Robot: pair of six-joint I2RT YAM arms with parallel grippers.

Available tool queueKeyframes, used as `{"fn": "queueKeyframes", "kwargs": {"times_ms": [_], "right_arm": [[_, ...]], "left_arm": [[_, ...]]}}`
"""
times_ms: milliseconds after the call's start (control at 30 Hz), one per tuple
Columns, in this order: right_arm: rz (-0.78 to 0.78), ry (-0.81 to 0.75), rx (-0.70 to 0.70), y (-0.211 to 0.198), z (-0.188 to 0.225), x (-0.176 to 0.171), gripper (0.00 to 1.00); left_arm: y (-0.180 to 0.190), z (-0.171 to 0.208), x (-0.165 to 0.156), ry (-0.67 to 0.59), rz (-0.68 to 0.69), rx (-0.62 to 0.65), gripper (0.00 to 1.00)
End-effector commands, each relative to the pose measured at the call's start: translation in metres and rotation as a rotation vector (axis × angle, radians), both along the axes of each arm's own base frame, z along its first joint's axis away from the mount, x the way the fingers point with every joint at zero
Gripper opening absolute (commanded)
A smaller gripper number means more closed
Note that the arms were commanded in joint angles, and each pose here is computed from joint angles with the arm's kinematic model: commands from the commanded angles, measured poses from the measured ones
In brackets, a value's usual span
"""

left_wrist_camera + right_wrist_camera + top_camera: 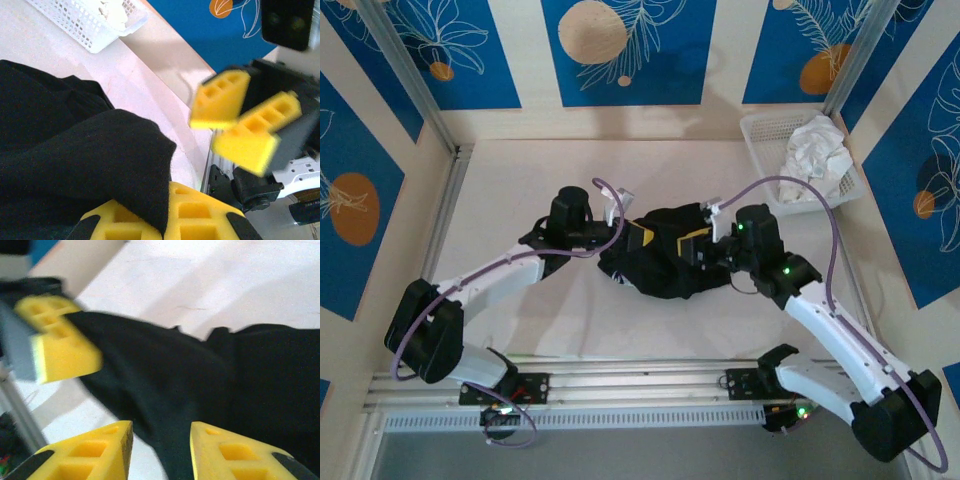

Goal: Fold the inside-out t-shirt

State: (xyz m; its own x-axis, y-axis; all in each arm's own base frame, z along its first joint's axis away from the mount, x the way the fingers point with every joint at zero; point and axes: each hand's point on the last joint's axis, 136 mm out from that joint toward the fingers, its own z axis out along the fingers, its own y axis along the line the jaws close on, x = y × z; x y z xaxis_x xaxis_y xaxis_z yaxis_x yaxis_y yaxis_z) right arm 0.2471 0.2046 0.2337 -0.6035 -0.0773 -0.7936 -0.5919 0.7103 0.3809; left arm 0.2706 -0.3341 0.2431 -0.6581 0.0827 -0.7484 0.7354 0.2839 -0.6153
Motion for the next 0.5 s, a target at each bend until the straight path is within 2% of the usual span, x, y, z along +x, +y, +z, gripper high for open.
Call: {"fn": "queueKeyframes", "kwargs": {"times_ms": [0, 67, 200, 267, 467], "right_arm": [[0.111, 0.010, -0.011, 0.026, -0.022, -0.016, 0.35], [0.103, 0.003, -0.062, 0.033, -0.036, -0.015, 0.35], [-0.118, -0.045, -0.268, 0.008, -0.062, 0.011, 0.46], [-0.178, -0.072, -0.336, -0.003, -0.067, 0.019, 0.49], [-0.254, -0.085, -0.434, -0.016, -0.084, 0.040, 0.52]], "left_arm": [[0.001, 0.015, -0.002, -0.032, -0.022, -0.043, 0.00], [0.000, 0.015, -0.001, -0.030, -0.018, -0.040, 0.00], [0.001, 0.018, -0.002, -0.030, -0.021, -0.039, 0.00], [0.001, 0.018, -0.003, -0.031, -0.021, -0.038, 0.00], [0.001, 0.020, -0.004, -0.032, -0.025, -0.043, 0.00]]}}
